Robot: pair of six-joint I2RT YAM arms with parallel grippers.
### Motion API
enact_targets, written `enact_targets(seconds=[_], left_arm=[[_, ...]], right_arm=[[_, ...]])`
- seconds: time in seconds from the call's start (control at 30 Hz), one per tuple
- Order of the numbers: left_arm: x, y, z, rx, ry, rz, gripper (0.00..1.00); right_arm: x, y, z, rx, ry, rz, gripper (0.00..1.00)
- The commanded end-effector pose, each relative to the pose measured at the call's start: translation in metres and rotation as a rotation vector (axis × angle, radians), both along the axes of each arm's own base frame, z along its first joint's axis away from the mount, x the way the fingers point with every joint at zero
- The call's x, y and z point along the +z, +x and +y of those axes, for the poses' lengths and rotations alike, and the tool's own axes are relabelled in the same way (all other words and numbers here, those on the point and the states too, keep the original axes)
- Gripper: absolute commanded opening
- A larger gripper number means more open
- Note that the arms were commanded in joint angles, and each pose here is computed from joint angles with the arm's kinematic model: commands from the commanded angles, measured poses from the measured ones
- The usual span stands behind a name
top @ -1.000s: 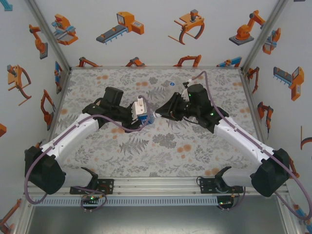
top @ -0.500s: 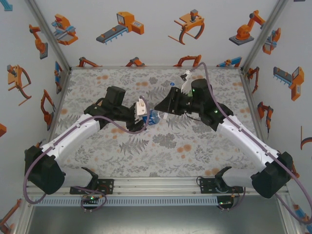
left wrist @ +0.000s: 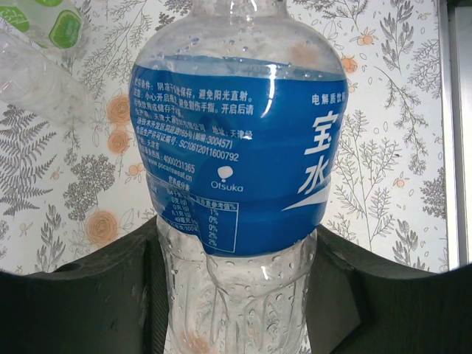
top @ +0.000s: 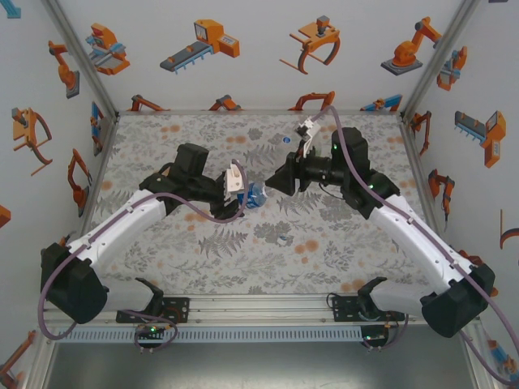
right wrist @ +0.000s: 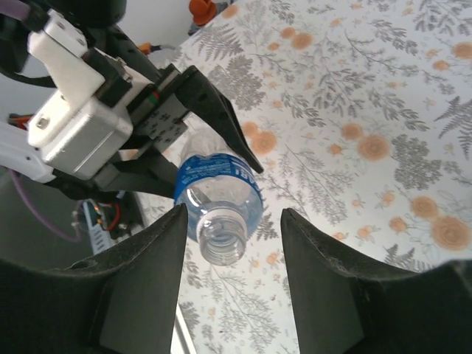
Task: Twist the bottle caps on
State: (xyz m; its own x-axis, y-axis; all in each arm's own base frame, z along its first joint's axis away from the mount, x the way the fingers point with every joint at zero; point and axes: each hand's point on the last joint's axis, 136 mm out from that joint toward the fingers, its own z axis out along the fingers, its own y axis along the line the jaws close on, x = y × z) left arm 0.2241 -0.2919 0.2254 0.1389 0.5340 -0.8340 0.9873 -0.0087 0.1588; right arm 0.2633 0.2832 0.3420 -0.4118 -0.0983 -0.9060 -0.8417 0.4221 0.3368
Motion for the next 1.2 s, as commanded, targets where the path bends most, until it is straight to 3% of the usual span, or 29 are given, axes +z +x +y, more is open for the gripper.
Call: enact_targets(seconds=[0.0, 0.17, 0.47, 0.57, 0.77, 1.03, 1.17], left_arm=[[0.024, -0.003, -0.001, -0.015, -0.044, -0.043, 0.00], [0.029, 0.006, 0.001, 0.034, -0.061, -0.035, 0.00], [0.049, 0.040, 0.017, 0.197, -0.159, -0.026, 0.00], [0.052, 0.048, 0.021, 0.235, -0.173, -0.005, 0.00], [0.061, 0.058, 0.024, 0.304, -0.187, 0.032, 0.00], [0.065, 0.076, 0.044, 0.535, -0.135, 0.174, 0.00], [0.056, 0.069, 0.050, 0.534, -0.131, 0.136, 0.00]], right_arm=[[-0.001, 0.007, -0.013, -0.066, -0.074, -0.061, 0.48], [-0.030, 0.018, -0.030, -0.206, -0.147, 0.043, 0.39], [-0.119, 0.010, -0.069, -0.470, -0.372, 0.285, 0.39], [-0.148, 0.007, -0.075, -0.532, -0.439, 0.410, 0.33], [-0.192, 0.008, -0.071, -0.561, -0.467, 0.531, 0.34], [-0.247, 0.017, -0.068, -0.616, -0.521, 0.636, 0.35], [-0.266, 0.019, -0.065, -0.615, -0.549, 0.666, 0.37]])
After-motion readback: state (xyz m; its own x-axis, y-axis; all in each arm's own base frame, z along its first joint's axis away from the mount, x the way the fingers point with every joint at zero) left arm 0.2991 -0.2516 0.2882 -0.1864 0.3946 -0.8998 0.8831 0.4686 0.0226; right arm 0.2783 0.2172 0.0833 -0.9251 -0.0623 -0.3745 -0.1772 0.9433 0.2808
